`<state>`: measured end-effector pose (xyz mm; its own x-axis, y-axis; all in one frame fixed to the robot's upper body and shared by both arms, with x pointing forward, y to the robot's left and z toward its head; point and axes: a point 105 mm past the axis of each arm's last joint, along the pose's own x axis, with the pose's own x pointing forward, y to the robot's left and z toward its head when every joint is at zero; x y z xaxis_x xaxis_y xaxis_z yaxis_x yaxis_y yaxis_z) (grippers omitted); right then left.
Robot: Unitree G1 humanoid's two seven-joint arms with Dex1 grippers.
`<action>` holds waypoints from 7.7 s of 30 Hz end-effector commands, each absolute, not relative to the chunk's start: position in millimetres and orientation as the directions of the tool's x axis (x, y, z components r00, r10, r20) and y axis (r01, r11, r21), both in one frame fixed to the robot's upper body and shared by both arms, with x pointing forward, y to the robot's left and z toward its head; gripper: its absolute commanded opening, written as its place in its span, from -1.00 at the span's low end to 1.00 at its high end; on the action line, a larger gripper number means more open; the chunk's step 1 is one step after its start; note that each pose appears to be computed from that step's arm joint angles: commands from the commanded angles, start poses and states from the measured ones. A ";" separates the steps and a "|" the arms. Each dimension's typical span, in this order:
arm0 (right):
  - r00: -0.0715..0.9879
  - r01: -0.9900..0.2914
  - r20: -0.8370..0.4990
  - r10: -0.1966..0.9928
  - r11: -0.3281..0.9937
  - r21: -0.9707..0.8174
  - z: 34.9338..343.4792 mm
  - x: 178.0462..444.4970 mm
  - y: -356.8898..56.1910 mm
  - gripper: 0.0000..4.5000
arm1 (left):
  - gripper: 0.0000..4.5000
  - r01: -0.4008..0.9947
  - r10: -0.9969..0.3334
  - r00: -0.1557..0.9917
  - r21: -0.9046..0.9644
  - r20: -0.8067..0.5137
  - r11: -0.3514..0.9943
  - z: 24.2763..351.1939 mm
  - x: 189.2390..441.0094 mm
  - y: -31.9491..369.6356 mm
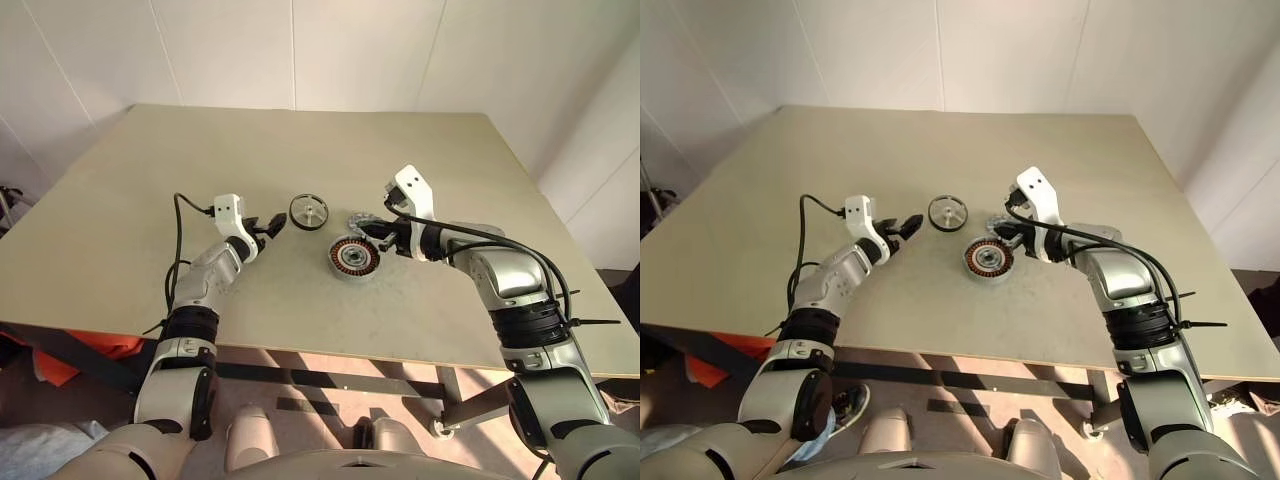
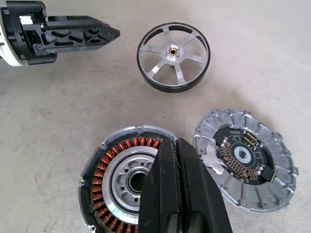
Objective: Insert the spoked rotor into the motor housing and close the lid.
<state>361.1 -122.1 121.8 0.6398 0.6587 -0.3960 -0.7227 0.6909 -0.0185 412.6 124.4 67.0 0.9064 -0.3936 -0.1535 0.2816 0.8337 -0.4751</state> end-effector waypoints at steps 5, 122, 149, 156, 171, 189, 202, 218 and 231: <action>0.651 -0.733 -0.339 0.679 0.678 -0.050 142.7 360.6 -117.6 -0.99 | 0.96 0.341 -0.497 0.862 -0.610 -0.100 0.715 86.1 429.2 89.9; 0.821 -0.545 -0.247 0.514 0.835 -0.074 159.3 433.7 -167.3 -1.00 | -0.61 0.214 -0.431 0.868 -0.596 -0.248 0.774 101.7 450.6 13.0; 0.832 -0.521 -0.254 0.492 0.852 -0.055 149.3 430.8 -171.3 -1.00 | -0.61 0.276 -0.424 0.899 -0.612 -0.108 0.741 109.8 457.9 101.8; 0.852 -0.488 -0.251 0.459 0.870 -0.064 152.7 429.1 -187.1 -1.00 | -0.61 0.351 -0.430 0.900 -0.466 -0.073 0.812 118.9 453.1 117.1; 0.885 -0.418 -0.258 0.388 0.906 -0.068 150.4 413.4 -213.6 -1.00 | 0.11 0.447 -0.539 0.838 -0.460 -0.083 0.767 112.2 431.1 99.4; 0.885 -0.418 -0.257 0.388 0.905 -0.073 149.8 414.6 -209.1 -1.00 | 0.11 0.342 -0.484 0.868 -0.575 -0.108 0.743 102.6 435.9 96.0; 0.885 -0.420 -0.256 0.388 0.904 -0.082 149.4 414.0 -207.6 -1.00 | 0.11 0.328 -0.505 0.853 -0.622 -0.128 0.711 98.9 438.6 80.2; 0.883 -0.421 -0.264 0.388 0.903 -0.082 143.3 410.9 -205.1 -1.00 | 0.11 0.561 -0.572 0.806 -0.110 -0.155 0.821 103.7 439.6 38.6; 0.886 -0.412 -0.268 0.378 0.908 -0.082 143.1 408.5 -209.3 -1.00 | 0.11 0.545 -0.556 0.808 -0.114 -0.194 0.831 87.7 438.3 32.3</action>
